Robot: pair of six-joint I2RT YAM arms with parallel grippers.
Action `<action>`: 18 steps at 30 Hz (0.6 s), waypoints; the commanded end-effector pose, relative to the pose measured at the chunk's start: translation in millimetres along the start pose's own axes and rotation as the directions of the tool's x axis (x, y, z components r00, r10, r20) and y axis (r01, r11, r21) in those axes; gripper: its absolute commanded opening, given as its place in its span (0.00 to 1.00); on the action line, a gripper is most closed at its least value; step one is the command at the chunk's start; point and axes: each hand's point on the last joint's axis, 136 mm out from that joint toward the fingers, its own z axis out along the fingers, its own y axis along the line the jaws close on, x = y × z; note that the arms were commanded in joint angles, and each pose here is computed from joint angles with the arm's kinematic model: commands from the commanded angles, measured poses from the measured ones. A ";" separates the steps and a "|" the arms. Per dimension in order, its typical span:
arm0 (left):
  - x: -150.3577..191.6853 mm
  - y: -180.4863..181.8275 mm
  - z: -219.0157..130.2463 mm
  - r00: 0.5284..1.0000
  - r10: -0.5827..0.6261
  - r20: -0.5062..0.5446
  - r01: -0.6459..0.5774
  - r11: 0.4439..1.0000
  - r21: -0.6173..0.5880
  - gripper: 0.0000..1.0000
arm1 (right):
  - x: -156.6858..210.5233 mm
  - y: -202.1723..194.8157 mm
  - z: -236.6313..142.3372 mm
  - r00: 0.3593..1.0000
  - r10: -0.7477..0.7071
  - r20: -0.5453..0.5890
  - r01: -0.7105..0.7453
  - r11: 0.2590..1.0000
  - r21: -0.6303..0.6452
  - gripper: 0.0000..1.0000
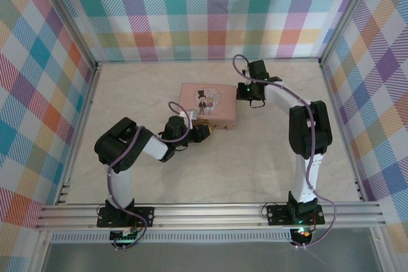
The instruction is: Unlock a padlock with a key
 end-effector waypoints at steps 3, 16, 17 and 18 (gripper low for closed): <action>37.7 -5.5 -1.2 0.983 -0.034 -0.182 0.038 0.999 0.022 0.16 | -13.8 22.0 14.9 0.997 -0.079 0.017 0.080 0.992 -0.094 0.00; 31.8 -15.7 1.9 0.979 -0.050 -0.199 0.051 0.999 -0.003 0.17 | -19.5 -4.3 18.6 0.991 -0.137 -0.009 0.137 0.990 0.040 0.00; 30.5 -15.5 2.2 0.980 -0.052 -0.194 0.052 0.999 -0.006 0.16 | -19.1 -9.2 16.5 0.991 -0.132 -0.013 0.132 0.989 0.058 0.00; 29.4 -15.6 2.6 0.980 -0.054 -0.189 0.054 0.999 -0.007 0.16 | -19.2 -14.2 13.6 0.992 -0.126 -0.014 0.126 0.989 0.077 0.00</action>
